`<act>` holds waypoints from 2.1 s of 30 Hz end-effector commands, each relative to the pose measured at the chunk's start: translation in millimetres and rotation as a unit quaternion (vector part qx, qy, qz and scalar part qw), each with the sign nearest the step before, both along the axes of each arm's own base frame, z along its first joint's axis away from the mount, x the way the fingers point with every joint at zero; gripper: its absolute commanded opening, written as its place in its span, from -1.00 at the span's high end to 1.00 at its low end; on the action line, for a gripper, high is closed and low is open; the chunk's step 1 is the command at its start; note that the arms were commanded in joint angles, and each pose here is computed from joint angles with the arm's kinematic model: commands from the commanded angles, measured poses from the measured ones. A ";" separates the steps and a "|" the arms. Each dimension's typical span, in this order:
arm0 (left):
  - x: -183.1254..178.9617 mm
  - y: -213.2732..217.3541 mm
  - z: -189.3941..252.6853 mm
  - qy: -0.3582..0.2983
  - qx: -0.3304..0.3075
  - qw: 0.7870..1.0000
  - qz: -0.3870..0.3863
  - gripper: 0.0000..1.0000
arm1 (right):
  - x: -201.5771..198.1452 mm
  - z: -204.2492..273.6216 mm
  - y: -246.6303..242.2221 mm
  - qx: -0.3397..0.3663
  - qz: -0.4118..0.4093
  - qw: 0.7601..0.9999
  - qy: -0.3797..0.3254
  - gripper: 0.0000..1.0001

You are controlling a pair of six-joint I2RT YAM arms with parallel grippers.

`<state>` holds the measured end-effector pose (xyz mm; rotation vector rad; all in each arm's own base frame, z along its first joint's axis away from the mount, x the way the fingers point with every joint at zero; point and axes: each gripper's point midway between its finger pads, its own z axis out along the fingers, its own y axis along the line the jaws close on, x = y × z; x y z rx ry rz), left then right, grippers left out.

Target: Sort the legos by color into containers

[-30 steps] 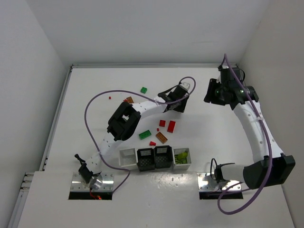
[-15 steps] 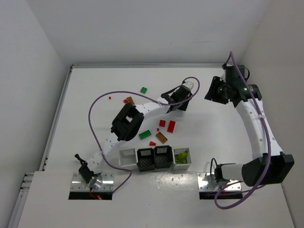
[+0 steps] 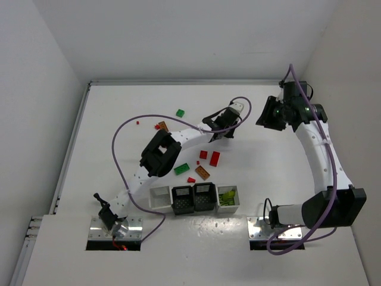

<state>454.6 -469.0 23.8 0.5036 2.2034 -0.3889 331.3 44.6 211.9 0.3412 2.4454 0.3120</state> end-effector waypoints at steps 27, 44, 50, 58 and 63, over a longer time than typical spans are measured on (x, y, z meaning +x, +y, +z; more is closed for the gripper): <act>-204.9 55.8 192.3 0.014 -0.147 0.905 -0.398 1.00 | 44.6 -23.8 14.6 -0.052 0.210 0.976 -0.033 0.44; -333.4 55.3 153.4 0.003 -0.038 0.817 -0.575 0.92 | 59.6 -48.4 41.2 0.039 0.214 0.976 -0.001 0.30; -341.1 43.2 143.5 0.006 -0.016 0.797 -0.603 0.75 | 63.3 -58.4 41.5 0.043 0.209 0.977 0.011 -0.05; -335.9 38.9 135.5 0.003 0.006 0.799 -0.601 0.05 | 68.5 -61.6 32.4 0.018 0.197 0.980 0.012 -0.41; -326.3 43.7 142.6 -0.012 0.014 0.808 -0.589 -0.03 | 71.7 -68.0 31.0 -0.013 0.208 0.978 0.012 -0.64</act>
